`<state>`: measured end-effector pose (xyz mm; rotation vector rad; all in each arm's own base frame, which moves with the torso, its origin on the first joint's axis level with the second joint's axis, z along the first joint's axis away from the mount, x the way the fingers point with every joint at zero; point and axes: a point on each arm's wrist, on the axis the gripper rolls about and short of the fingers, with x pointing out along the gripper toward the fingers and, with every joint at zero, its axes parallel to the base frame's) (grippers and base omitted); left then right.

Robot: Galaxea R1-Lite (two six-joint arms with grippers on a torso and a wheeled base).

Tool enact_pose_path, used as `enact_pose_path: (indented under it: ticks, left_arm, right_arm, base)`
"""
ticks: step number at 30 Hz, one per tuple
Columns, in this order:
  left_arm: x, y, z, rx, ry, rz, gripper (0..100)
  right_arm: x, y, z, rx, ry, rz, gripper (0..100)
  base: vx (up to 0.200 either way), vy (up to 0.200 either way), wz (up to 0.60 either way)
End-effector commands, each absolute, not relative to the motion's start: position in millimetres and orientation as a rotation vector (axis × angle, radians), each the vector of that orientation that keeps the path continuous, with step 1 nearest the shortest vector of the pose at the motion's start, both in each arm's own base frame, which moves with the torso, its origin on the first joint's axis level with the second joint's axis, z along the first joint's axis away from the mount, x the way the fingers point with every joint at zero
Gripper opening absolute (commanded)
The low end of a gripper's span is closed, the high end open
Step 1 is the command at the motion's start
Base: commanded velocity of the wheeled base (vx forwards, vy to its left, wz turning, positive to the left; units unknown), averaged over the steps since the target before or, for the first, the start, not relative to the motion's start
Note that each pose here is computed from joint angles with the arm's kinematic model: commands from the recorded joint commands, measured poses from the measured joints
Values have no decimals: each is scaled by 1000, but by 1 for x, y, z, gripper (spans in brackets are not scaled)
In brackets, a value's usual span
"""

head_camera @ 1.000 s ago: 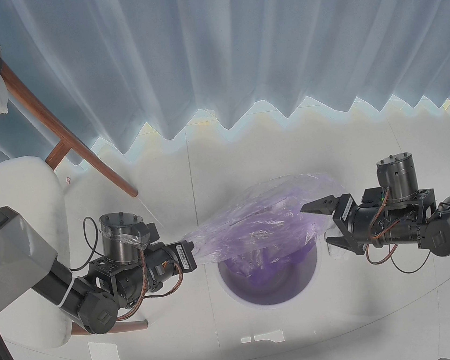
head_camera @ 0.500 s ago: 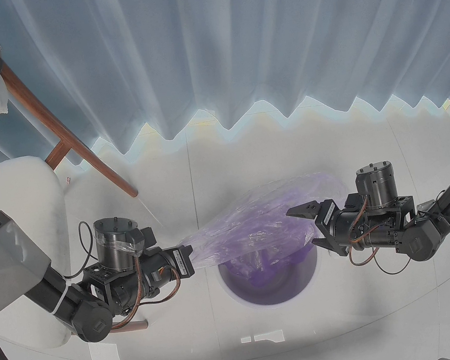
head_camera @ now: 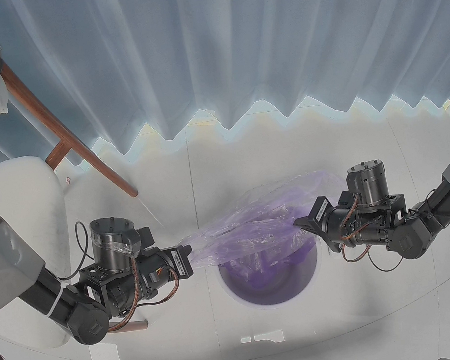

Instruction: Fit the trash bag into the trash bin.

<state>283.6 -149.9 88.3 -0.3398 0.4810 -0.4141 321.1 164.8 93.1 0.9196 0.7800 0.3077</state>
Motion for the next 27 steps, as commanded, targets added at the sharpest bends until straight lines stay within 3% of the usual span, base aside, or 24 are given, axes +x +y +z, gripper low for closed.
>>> enact_pose_path:
  ticks: [1, 12, 18, 27]
  left_arm:
    - [281, -148, 84, -334, 499, -409, 0]
    - [290, -145, 80, -337, 490, -351, 0]
    - [288, -145, 67, -320, 533, -339, 0]
    - [279, -144, 39, -275, 634, -309, 0]
  right_arm:
    - [309, 165, 83, 893, 812, 279, 0]
    - [259, 161, 88, 821, 838, 317, 0]
    - [230, 149, 57, 672, 943, 298, 0]
    - [218, 150, 34, 627, 1004, 292, 0]
  base:
    - [0, 0, 0]
    - [0, 0, 0]
    - [0, 0, 0]
    - [0, 0, 0]
